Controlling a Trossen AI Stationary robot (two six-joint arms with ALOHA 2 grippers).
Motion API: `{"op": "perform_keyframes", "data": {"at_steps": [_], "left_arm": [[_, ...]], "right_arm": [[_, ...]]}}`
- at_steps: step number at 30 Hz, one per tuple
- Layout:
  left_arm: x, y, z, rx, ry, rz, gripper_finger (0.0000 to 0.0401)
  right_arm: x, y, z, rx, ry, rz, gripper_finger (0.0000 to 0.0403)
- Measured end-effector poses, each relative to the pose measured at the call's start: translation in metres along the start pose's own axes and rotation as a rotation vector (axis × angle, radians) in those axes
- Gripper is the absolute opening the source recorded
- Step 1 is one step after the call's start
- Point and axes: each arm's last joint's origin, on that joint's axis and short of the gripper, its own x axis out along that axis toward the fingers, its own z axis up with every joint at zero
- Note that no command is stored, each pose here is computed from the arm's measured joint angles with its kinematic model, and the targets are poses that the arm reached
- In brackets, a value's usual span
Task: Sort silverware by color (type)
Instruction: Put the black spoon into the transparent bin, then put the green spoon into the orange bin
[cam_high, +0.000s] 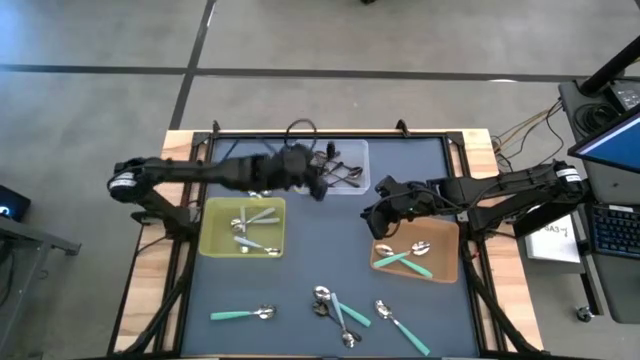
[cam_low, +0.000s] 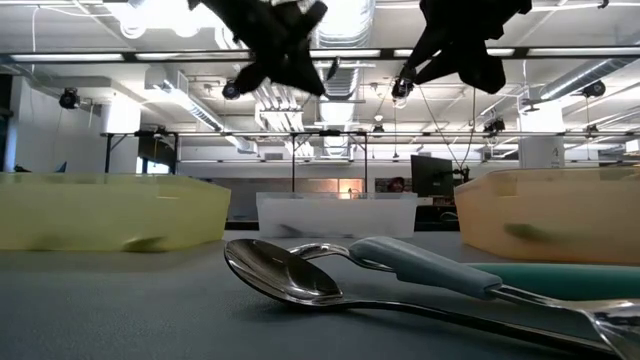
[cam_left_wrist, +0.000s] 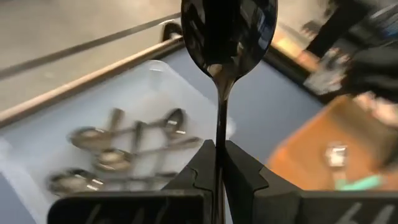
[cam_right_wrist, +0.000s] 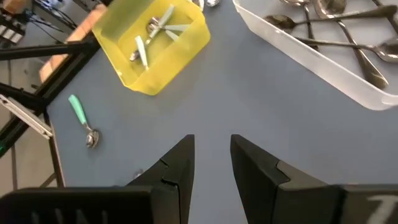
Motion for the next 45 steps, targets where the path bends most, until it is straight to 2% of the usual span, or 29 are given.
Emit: {"op": "perform_keyframes", "data": {"at_steps": [7, 13, 15, 19, 26, 30, 36, 45], "left_arm": [[0.047, 0.050, 0.009, 0.108, 0.099, 0.002, 0.0000], [0.075, 0.084, 0.008, 0.098, 0.131, 0.081, 0.0012], [0.080, 0.093, 0.007, 0.084, 0.157, 0.059, 0.0016], [0.086, 0.105, 0.008, 0.058, 0.208, -0.056, 0.0022], [0.086, 0.108, 0.010, 0.152, 0.207, -0.096, 0.0050], [0.083, 0.103, 0.018, 0.198, 0.224, -0.164, 0.0077], [0.075, 0.091, 0.044, 0.230, 0.170, -0.292, 0.0112], [0.056, 0.065, 0.081, 0.275, 0.091, -0.498, 0.0123]], "right_arm": [[0.000, -0.005, -0.004, 0.003, 0.034, -0.050, 0.0096], [-0.001, -0.011, -0.006, 0.018, 0.026, -0.145, 0.0096], [-0.001, -0.014, -0.008, 0.020, 0.034, -0.187, 0.0096], [-0.003, -0.019, -0.012, 0.061, 0.058, -0.252, 0.0096], [-0.004, -0.023, -0.016, 0.173, 0.100, -0.284, 0.0096], [-0.004, -0.018, -0.022, 0.226, 0.237, -0.192, 0.0096], [-0.007, 0.000, -0.043, 0.301, 0.482, -0.062, 0.0096], [-0.020, 0.030, -0.085, 0.257, 0.673, 0.016, 0.0096]]}}
